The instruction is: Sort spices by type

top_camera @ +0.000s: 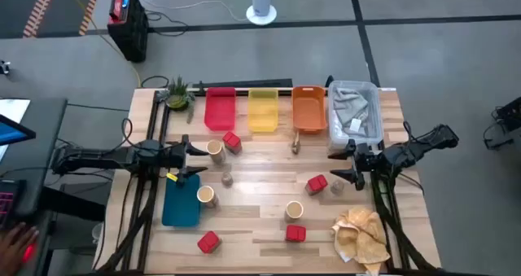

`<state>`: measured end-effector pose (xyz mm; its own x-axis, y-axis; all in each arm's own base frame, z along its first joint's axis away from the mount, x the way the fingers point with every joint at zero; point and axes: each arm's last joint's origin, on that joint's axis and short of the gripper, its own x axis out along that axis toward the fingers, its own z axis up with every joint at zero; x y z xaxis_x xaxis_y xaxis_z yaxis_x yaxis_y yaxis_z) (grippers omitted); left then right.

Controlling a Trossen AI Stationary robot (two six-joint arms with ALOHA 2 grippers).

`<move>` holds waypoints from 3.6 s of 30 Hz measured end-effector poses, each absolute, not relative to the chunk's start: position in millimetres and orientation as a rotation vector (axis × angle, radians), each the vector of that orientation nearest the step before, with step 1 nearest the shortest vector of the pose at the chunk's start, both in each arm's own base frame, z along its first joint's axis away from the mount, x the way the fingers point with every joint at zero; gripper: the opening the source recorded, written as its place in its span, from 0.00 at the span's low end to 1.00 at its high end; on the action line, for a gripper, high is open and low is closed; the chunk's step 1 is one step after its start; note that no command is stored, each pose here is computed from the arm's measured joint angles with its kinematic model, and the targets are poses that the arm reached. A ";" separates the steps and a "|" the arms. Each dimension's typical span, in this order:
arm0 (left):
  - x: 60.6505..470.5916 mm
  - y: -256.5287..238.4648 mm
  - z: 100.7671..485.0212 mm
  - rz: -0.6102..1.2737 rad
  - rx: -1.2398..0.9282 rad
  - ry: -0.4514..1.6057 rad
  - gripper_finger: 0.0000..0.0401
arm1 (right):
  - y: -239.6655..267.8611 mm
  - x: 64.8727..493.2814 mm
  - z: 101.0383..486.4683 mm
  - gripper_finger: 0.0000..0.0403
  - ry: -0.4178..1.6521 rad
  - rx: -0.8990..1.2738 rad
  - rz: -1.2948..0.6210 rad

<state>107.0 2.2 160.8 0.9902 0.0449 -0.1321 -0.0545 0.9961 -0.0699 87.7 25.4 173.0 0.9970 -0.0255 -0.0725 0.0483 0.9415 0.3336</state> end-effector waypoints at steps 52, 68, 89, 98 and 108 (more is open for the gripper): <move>107.2 2.2 161.9 0.050 -0.098 0.119 0.61 | 25.4 87.6 173.1 0.81 0.067 0.341 -0.037; 107.2 5.5 165.9 0.172 -0.449 0.043 0.61 | 25.4 87.7 173.0 0.81 0.068 0.341 -0.037; 106.8 5.2 161.1 0.185 -0.627 0.079 0.61 | 16.0 89.1 194.2 0.81 -0.163 0.350 -0.111; 106.1 -5.2 178.4 -0.184 -0.486 0.102 0.61 | 19.0 91.2 192.1 0.81 -0.131 0.488 -0.067; 100.0 -13.5 220.7 -0.305 -0.336 -0.075 0.61 | 33.8 108.5 193.2 0.81 -0.040 0.449 -0.009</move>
<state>100.0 -13.5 220.7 0.9517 -0.2816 0.1225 0.3063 0.8989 -0.3134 108.5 33.8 193.2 0.9992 -0.0172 0.0362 -0.0003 0.9008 0.4343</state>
